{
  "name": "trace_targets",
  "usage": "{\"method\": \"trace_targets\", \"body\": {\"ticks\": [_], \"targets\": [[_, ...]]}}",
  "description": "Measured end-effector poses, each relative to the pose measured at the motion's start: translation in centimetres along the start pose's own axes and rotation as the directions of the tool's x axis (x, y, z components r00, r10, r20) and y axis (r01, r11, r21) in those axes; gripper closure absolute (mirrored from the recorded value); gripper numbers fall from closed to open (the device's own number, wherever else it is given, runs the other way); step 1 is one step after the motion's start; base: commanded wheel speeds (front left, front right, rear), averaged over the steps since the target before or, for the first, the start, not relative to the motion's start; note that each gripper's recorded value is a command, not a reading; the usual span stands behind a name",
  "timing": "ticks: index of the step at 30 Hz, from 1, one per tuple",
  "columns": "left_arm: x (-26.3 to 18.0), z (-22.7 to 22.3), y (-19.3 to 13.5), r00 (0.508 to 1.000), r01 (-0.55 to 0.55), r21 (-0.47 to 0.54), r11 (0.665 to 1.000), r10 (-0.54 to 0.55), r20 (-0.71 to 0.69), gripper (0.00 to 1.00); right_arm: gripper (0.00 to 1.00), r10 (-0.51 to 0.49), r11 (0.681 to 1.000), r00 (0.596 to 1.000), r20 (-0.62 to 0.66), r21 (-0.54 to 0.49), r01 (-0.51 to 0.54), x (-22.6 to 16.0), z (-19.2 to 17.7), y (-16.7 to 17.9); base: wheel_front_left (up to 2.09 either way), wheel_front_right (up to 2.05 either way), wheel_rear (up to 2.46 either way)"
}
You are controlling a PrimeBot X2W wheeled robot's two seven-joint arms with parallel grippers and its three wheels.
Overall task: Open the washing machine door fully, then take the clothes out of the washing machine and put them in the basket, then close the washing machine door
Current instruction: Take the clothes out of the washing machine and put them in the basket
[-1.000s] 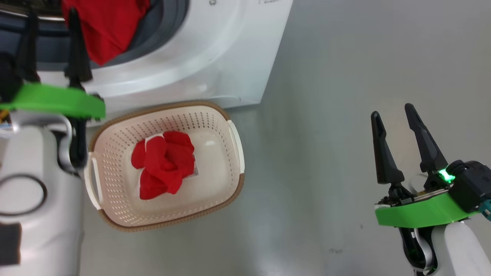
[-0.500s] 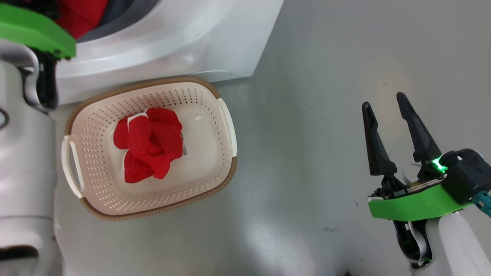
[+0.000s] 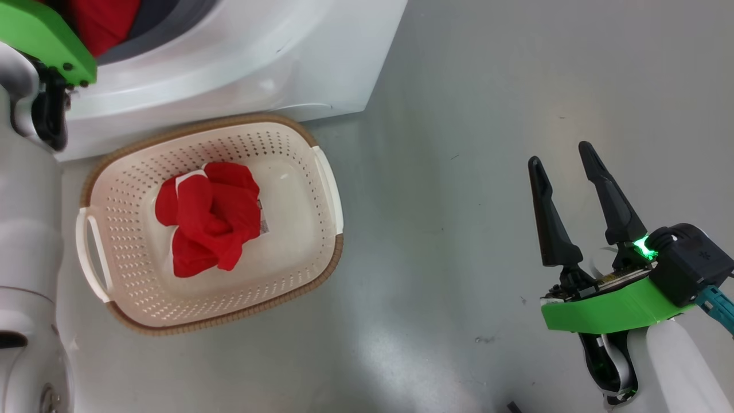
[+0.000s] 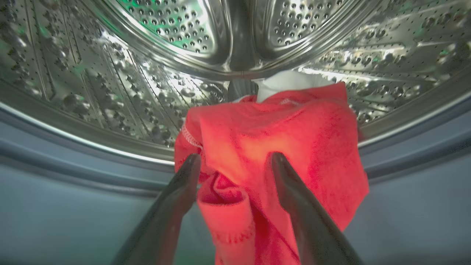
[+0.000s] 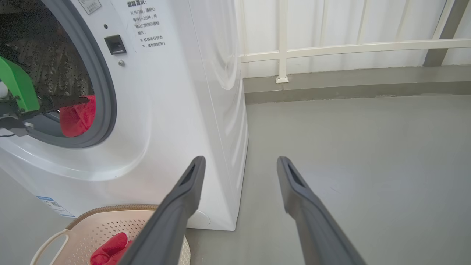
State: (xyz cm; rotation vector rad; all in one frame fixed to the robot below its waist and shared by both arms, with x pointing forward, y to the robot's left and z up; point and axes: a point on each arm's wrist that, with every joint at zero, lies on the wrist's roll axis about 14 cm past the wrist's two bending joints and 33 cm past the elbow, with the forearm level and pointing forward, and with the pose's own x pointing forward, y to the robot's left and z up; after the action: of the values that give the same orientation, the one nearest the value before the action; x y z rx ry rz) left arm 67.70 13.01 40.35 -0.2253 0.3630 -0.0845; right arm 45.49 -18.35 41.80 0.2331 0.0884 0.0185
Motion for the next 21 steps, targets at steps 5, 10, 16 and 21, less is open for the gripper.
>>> {"method": "trace_targets", "body": {"ticks": [5, 10, 16, 21], "targets": [[0.1, -2.4, -0.8, 0.991, 0.012, -0.007, 1.0, -0.013, -0.13, 0.0, 0.0, -0.013, 1.0, 1.0, 0.005, 0.004, 0.013, -0.4, 0.4, -0.4, 0.0, 0.0, 0.0], [0.4, -3.8, -1.4, 0.983, 0.024, -0.02, 0.999, -0.027, -0.181, 0.0, 0.0, -0.02, 1.0, 1.0, 0.001, 0.005, 0.02, -0.6, 0.3, -0.6, 0.0, 0.0, 0.0], [1.0, -5.1, -1.4, 0.976, 0.032, -0.008, 0.999, -0.033, -0.216, 0.0, 0.0, -0.034, 0.999, 0.999, -0.013, 0.007, 0.034, -0.9, -0.1, -1.1, 0.0, 0.0, 0.0], [1.4, -5.1, -1.5, 0.98, 0.042, 0.006, 0.999, -0.04, -0.197, 1.0, 0.0, -0.039, 0.999, 0.999, -0.022, 0.006, 0.04, -0.9, -0.5, -1.3, 0.0, 0.0, 0.0]]}}
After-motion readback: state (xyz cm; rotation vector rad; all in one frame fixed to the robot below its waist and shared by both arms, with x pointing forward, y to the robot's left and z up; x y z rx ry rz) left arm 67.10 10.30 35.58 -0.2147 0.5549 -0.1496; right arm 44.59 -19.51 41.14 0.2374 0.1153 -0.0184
